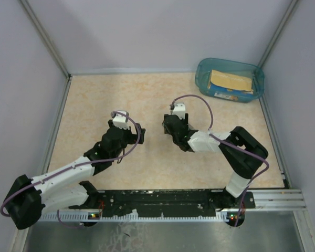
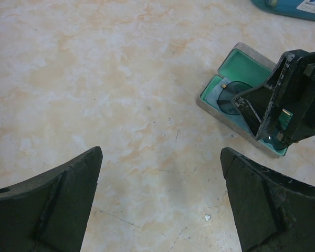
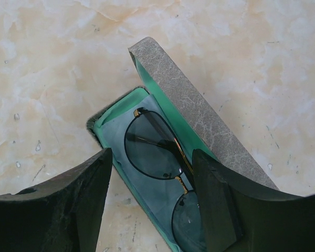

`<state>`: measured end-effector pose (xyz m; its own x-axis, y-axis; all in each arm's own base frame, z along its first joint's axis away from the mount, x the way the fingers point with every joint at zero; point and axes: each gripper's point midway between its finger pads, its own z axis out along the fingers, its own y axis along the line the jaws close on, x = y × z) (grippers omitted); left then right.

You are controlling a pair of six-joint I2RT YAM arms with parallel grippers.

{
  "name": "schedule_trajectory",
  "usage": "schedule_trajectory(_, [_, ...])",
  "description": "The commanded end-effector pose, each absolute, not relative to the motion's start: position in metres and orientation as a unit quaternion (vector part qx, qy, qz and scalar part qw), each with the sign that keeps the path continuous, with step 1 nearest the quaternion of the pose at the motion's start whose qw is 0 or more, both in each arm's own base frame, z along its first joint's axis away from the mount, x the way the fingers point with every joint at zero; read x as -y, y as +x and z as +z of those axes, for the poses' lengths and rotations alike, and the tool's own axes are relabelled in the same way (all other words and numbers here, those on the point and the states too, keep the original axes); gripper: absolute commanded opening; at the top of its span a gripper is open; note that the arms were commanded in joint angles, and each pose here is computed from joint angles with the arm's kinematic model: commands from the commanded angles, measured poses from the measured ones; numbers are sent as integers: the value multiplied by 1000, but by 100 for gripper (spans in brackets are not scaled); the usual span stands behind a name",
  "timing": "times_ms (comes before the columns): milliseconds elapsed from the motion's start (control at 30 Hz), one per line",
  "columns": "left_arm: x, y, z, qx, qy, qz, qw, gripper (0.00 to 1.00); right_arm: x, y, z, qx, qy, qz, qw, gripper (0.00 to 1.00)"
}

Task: Organize the sunglasses
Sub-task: Adjust the sunglasses in the sunglasses case.

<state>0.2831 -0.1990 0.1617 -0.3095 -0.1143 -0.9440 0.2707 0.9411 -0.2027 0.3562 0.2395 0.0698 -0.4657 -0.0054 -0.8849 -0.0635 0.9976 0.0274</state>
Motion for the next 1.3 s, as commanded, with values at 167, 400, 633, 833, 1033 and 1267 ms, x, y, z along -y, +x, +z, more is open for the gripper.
schedule_trajectory(167, [196,285,168,-783,45,-164,599,100,-256,369,84,-844,-14,57,533,63])
schedule_trajectory(400, [195,285,168,-783,44,-163,599,100,-258,369,83,-845,-20,60,532,63])
schedule_trajectory(633, [195,285,168,-783,44,-163,599,100,-260,369,81,-846,-23,61,529,63])
schedule_trajectory(833, [195,285,168,-783,44,-163,599,100,-262,371,83,-845,-26,63,530,63])
schedule_trajectory(1033, [196,285,168,-782,45,-163,599,100,-263,372,88,-841,-27,65,536,67])
schedule_trajectory(1267, [196,286,168,-783,44,-163,599,100,-260,372,106,-828,-31,66,556,69])
